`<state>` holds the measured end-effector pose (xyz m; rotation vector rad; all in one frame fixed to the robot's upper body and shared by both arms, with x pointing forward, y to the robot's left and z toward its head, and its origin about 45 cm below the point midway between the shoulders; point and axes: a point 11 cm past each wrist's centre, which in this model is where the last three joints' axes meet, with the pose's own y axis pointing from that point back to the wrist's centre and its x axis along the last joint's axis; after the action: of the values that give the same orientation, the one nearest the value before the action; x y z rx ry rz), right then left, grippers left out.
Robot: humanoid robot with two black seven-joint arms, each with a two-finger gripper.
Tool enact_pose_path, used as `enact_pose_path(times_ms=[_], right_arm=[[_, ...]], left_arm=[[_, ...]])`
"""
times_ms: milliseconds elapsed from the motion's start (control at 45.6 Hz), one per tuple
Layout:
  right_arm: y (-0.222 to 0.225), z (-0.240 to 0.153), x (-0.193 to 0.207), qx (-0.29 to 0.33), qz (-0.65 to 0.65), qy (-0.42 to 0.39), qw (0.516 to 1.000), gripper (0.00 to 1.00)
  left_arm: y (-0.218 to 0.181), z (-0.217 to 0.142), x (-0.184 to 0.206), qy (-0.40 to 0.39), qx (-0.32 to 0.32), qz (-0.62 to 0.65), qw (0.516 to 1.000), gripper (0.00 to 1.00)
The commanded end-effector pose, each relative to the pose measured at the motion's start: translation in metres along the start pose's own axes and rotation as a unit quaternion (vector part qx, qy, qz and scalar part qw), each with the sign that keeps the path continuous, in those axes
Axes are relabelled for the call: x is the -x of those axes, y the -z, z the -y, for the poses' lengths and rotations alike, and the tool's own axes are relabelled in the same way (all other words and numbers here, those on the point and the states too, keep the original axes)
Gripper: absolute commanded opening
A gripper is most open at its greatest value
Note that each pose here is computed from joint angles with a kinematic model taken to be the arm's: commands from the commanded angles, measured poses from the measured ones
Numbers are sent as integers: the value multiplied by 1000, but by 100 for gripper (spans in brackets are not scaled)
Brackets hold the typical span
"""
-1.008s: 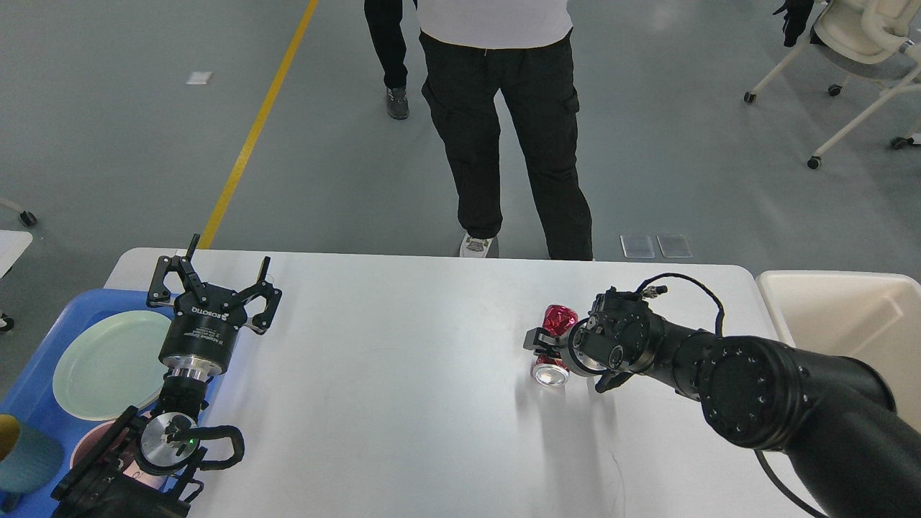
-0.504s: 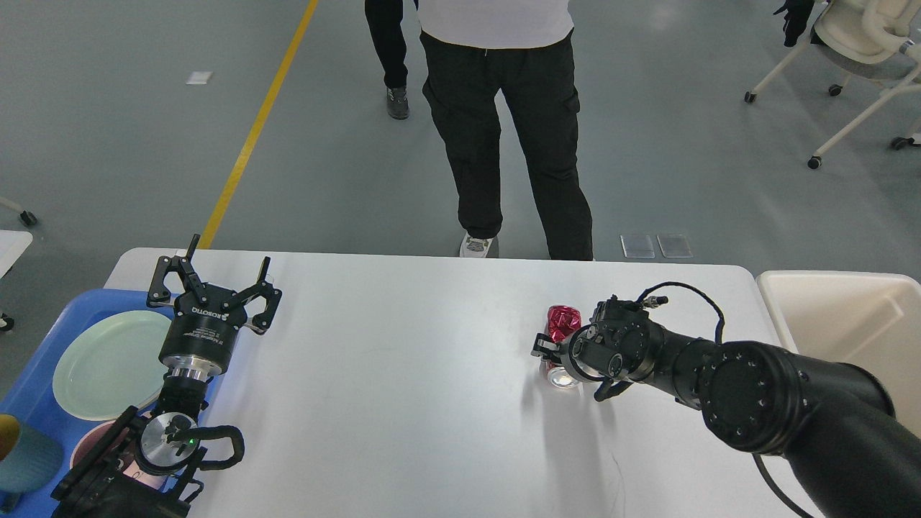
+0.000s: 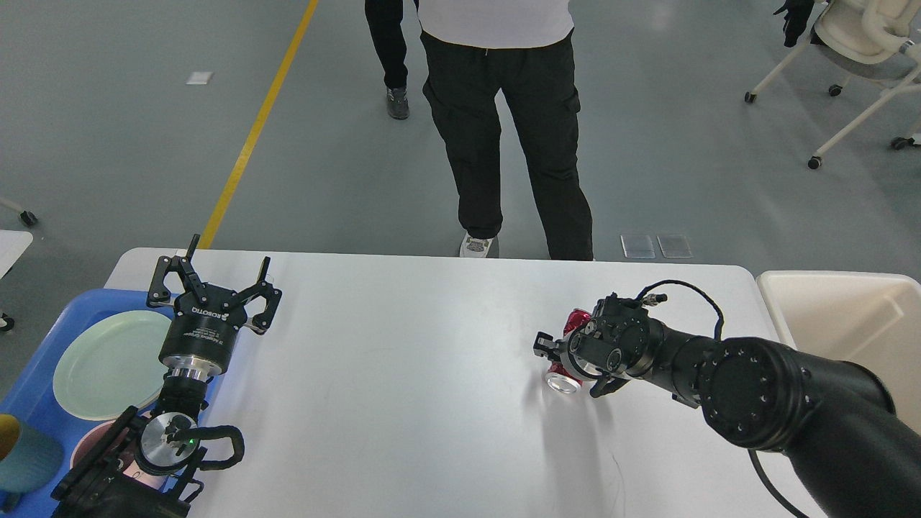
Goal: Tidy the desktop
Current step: 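Lower the right gripper and grasp the red crushed can, then lift the red can and carry it into the white bin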
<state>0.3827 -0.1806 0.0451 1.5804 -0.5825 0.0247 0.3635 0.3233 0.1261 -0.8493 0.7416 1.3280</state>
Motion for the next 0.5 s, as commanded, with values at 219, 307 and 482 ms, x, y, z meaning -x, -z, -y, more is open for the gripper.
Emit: enact_pose_path(times_ms=[219, 307, 482], right_arm=[[-9, -4, 2, 10, -3, 22, 1000, 0], [-9, -8, 5, 16, -10, 35, 999, 0], [-22, -52, -8, 31, -35, 92, 995, 0]], left_arm=[[0, 0, 0, 0, 0, 0, 1000, 96], [0, 0, 0, 0, 0, 0, 1000, 96], [0, 0, 0, 0, 0, 0, 1000, 96]])
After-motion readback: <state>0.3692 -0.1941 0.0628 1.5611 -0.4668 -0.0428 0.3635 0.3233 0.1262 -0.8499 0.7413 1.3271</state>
